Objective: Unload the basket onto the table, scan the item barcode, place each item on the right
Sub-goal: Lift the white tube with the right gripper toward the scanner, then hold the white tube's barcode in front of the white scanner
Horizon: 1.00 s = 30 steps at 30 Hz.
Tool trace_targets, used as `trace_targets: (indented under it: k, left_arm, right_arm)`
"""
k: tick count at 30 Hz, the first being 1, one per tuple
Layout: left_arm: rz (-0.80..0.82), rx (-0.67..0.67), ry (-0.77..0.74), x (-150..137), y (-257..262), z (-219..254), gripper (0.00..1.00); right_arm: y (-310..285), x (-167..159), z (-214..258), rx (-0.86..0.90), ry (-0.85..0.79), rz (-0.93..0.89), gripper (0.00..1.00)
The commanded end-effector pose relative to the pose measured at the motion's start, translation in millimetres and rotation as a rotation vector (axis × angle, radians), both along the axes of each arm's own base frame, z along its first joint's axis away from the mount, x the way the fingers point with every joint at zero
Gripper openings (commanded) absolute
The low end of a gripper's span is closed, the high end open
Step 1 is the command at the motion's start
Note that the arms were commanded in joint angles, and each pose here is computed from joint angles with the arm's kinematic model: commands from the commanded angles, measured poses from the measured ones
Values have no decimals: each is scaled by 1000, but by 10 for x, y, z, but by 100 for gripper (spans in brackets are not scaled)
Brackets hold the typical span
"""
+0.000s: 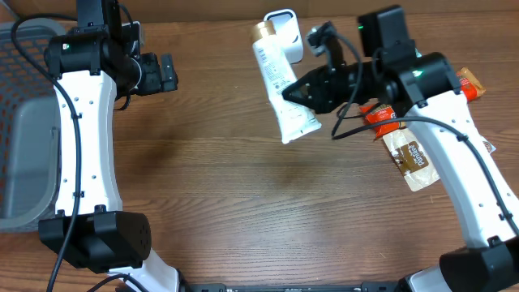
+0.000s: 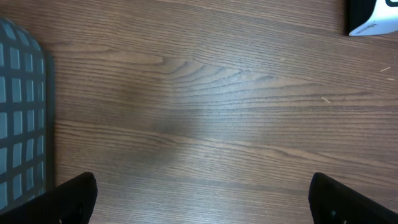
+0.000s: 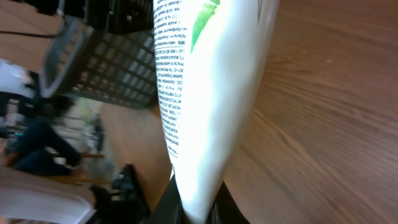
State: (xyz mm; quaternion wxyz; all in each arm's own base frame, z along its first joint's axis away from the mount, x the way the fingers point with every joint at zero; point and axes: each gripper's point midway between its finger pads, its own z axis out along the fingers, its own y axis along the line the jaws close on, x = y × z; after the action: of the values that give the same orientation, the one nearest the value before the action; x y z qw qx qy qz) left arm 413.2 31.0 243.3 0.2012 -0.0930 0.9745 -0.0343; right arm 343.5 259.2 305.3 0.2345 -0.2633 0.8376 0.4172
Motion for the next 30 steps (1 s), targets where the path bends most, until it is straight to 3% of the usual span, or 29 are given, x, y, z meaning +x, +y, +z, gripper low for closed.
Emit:
trace_targets:
  k: [1, 5, 12, 16, 22, 30]
  left_arm:
    - [-28, 8, -16, 13, -56, 53, 99]
    - [-28, 8, -16, 13, -56, 53, 99]
    - [-28, 8, -16, 13, -56, 53, 100]
    - [-28, 8, -16, 14, -56, 54, 100]
    - [-28, 8, -16, 14, -56, 54, 100]
    - [-28, 8, -16, 14, -55, 54, 99]
  right_arm:
    - [20, 152, 527, -23, -197, -73, 3]
    - [-73, 521, 661, -93, -303, -190, 3]
    - [-536, 1504, 303, -409, -487, -582, 4]
    - [-558, 1893, 28, -515, -574, -616, 4]
    - [-445, 2301, -540, -715, -731, -443, 4]
    - [-659, 2724, -1131, -892, -760, -595, 4]
